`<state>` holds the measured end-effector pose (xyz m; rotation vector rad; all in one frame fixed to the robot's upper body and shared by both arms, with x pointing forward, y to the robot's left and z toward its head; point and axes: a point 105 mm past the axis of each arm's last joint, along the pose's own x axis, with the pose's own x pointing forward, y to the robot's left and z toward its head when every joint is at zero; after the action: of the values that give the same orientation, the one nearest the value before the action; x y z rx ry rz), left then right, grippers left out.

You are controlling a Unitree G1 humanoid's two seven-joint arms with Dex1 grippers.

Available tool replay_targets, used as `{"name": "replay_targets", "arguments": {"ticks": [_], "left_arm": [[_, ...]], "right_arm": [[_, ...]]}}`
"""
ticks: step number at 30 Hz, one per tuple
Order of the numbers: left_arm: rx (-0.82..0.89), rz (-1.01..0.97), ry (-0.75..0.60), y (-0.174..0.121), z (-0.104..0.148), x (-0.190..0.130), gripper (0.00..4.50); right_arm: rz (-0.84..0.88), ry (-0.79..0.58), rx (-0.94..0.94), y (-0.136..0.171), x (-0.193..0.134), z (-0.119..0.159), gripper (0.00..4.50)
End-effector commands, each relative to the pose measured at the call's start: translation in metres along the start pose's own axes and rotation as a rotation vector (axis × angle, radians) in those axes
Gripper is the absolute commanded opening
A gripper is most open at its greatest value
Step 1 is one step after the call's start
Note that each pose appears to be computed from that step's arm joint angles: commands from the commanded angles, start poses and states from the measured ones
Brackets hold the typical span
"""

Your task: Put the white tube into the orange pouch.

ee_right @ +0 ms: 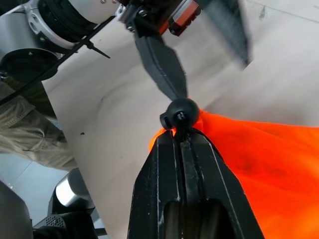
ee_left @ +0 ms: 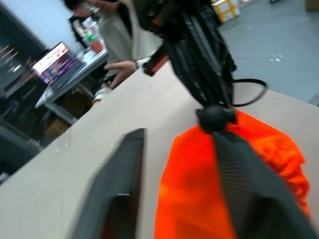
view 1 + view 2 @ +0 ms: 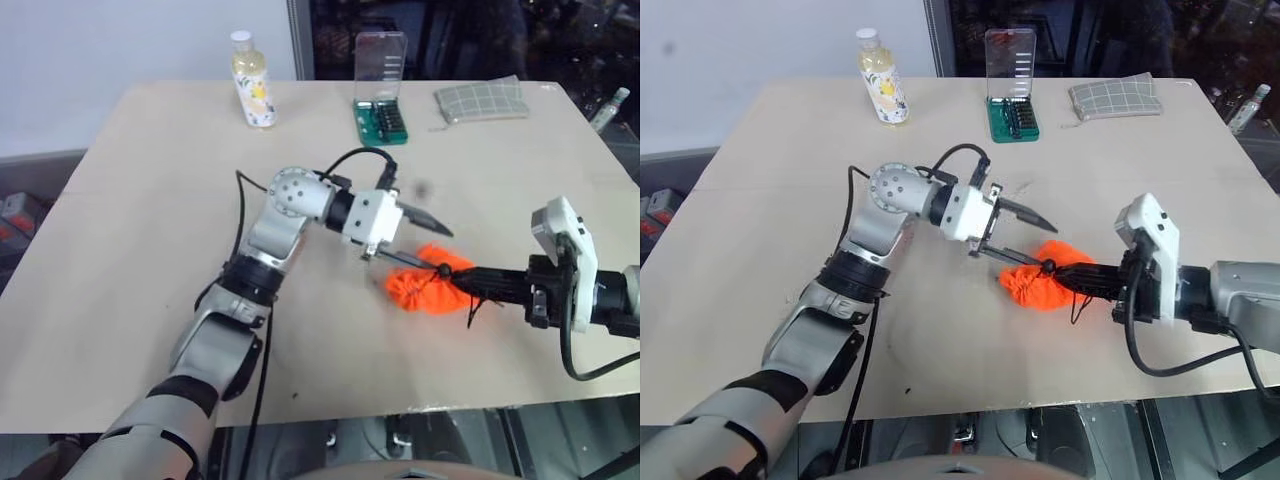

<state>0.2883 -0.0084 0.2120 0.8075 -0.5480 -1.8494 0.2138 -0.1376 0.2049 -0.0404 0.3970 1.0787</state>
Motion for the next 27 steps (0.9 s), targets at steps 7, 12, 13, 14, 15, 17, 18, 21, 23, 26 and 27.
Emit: {"name": "replay_targets", "arguments": {"ticks": [7, 12, 13, 14, 15, 17, 18, 21, 23, 26, 27], "left_arm": [[-0.172, -0.055, -0.105, 0.011, 0.020, 0.002, 0.90], [-0.230, -0.042, -0.094, 0.014, 0.018, -0.005, 2.92], [-0.237, -0.052, -0.093, 0.013, 0.019, -0.005, 2.92], [-0.239, -0.061, -0.090, 0.011, 0.019, -0.006, 2.92], [-0.242, -0.069, -0.085, 0.009, 0.018, -0.007, 2.92], [-0.245, -0.078, -0.079, 0.006, 0.017, -0.008, 2.92], [-0.256, -0.085, -0.086, 0.004, 0.018, -0.007, 2.92], [-0.301, -0.121, -0.114, -0.002, 0.023, -0.001, 2.92], [-0.344, -0.158, -0.116, -0.008, 0.024, 0.002, 2.92], [-0.444, -0.176, -0.152, -0.011, 0.028, 0.006, 2.92], [-0.467, -0.178, -0.160, -0.012, 0.029, 0.006, 2.92]], "right_arm": [[-0.010, -0.029, -0.037, 0.005, -0.005, 0.007, 0.00], [-0.016, -0.025, -0.038, 0.005, -0.005, 0.004, 0.00], [-0.016, -0.025, -0.038, 0.005, -0.004, 0.004, 0.00], [-0.017, -0.026, -0.039, 0.004, -0.004, 0.004, 0.00], [-0.018, -0.026, -0.039, 0.004, -0.004, 0.004, 0.00], [-0.019, -0.026, -0.040, 0.003, -0.004, 0.003, 0.00], [-0.020, -0.026, -0.041, 0.003, -0.004, 0.003, 0.00], [-0.025, -0.030, -0.045, 0.002, -0.004, 0.004, 0.00], [-0.028, -0.031, -0.047, 0.001, -0.005, 0.004, 0.00], [-0.029, -0.036, -0.050, 0.001, -0.006, 0.006, 0.00], [-0.029, -0.037, -0.052, 0.001, -0.006, 0.006, 0.00]]}}
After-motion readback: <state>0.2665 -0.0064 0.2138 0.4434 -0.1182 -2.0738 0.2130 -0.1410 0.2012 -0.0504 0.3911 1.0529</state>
